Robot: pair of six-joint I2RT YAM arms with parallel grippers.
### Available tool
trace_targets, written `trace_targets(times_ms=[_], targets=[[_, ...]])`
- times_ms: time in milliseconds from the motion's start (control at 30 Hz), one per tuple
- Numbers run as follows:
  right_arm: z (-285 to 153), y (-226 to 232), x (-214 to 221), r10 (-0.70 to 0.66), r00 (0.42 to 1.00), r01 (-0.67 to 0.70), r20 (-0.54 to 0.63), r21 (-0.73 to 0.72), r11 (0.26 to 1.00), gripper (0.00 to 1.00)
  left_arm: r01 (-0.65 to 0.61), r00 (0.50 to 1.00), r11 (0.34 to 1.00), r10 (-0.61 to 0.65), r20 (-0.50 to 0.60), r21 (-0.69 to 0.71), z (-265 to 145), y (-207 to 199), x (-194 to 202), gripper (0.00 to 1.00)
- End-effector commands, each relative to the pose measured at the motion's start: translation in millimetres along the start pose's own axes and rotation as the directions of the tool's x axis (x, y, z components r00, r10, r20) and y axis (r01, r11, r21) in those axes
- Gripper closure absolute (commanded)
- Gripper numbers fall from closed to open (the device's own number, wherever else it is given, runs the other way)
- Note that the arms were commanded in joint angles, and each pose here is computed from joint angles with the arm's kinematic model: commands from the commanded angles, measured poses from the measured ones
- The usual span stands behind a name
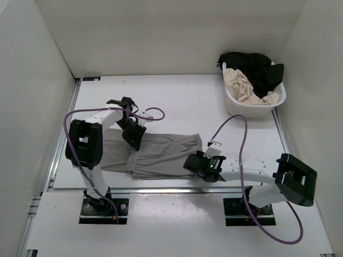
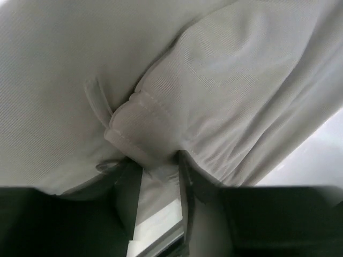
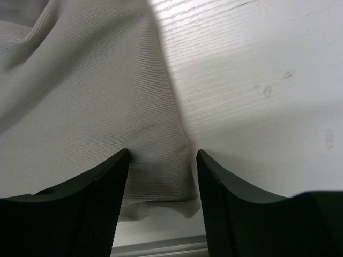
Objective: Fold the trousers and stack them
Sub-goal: Fold the trousers
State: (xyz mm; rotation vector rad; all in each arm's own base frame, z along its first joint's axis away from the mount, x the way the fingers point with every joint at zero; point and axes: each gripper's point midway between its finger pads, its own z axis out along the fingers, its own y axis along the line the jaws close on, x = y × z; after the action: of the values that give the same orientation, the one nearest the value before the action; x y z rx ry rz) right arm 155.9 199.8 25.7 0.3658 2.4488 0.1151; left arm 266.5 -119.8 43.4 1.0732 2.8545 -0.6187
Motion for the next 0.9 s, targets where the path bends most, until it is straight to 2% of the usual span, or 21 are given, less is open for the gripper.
trace_targets(times_ms=[0,33,67,100,200,400,567,600,633,667,700,767,800,833,867], targets=[[8,5,7,0.015,1.000,-0.015,-0.009,-0.002,1.000,0.43,-0.011,0.996,1.000,0.011,0.089,-0.005,-4,2,-18,0.79],[8,5,9,0.027,0.999,-0.027,-0.021,-0.003,1.000,0.48,-0.007,0.997,1.000,0.007,0.082,-0.001,-2,3,-17,0.86],[9,5,10,0.035,0.999,-0.035,-0.022,0.005,0.999,0.55,-0.012,0.995,1.000,0.012,0.095,0.003,-4,2,-21,0.86],[10,1,14,0.043,0.999,-0.043,-0.033,0.013,0.999,0.69,0.000,0.993,1.000,-0.001,0.117,0.007,-8,3,-26,0.86],[14,-11,19,0.077,0.996,-0.075,-0.034,0.037,0.996,0.87,0.006,0.984,1.000,-0.001,0.180,-0.024,-25,7,-43,0.86],[9,-14,11,0.064,0.998,-0.063,-0.013,0.033,0.997,0.92,0.006,0.963,0.999,0.009,0.269,-0.053,-55,0,-55,0.86],[11,-13,14,0.023,0.999,-0.022,-0.028,0.054,0.998,0.92,0.031,0.972,0.998,-0.018,0.235,-0.053,-46,1,-43,0.86],[11,-11,14,0.014,0.999,-0.013,-0.028,0.054,0.998,0.90,0.040,0.976,0.998,-0.027,0.217,-0.054,-41,3,-39,0.86],[10,-10,16,0.015,0.999,-0.013,-0.037,0.053,0.999,0.84,0.047,0.979,0.997,-0.032,0.203,-0.068,-39,6,-35,0.86],[9,-7,14,0.003,0.999,-0.001,-0.037,0.045,0.999,0.64,0.056,0.983,0.997,-0.045,0.181,-0.057,-30,7,-30,0.86],[8,-7,13,-0.014,0.999,0.016,-0.038,0.047,0.999,0.57,0.054,0.986,0.997,-0.043,0.161,-0.062,-26,10,-25,0.84],[0,2,2,-0.045,0.999,0.046,-0.018,0.018,0.999,0.45,0.067,0.986,0.996,-0.057,0.157,-0.060,-25,12,-21,0.69],[-7,13,-10,-0.093,0.996,0.093,0.010,-0.012,0.996,0.43,0.068,0.986,0.996,-0.059,0.153,-0.058,-22,13,-19,0.54],[-13,20,-16,-0.116,0.993,0.117,0.019,-0.038,0.992,0.39,0.078,0.985,0.995,-0.068,0.157,-0.059,-23,16,-18,0.49],[-20,26,-26,-0.132,0.990,0.135,0.047,-0.066,0.989,0.32,0.090,0.984,0.994,-0.079,0.161,-0.061,-24,19,-17,0.46]])
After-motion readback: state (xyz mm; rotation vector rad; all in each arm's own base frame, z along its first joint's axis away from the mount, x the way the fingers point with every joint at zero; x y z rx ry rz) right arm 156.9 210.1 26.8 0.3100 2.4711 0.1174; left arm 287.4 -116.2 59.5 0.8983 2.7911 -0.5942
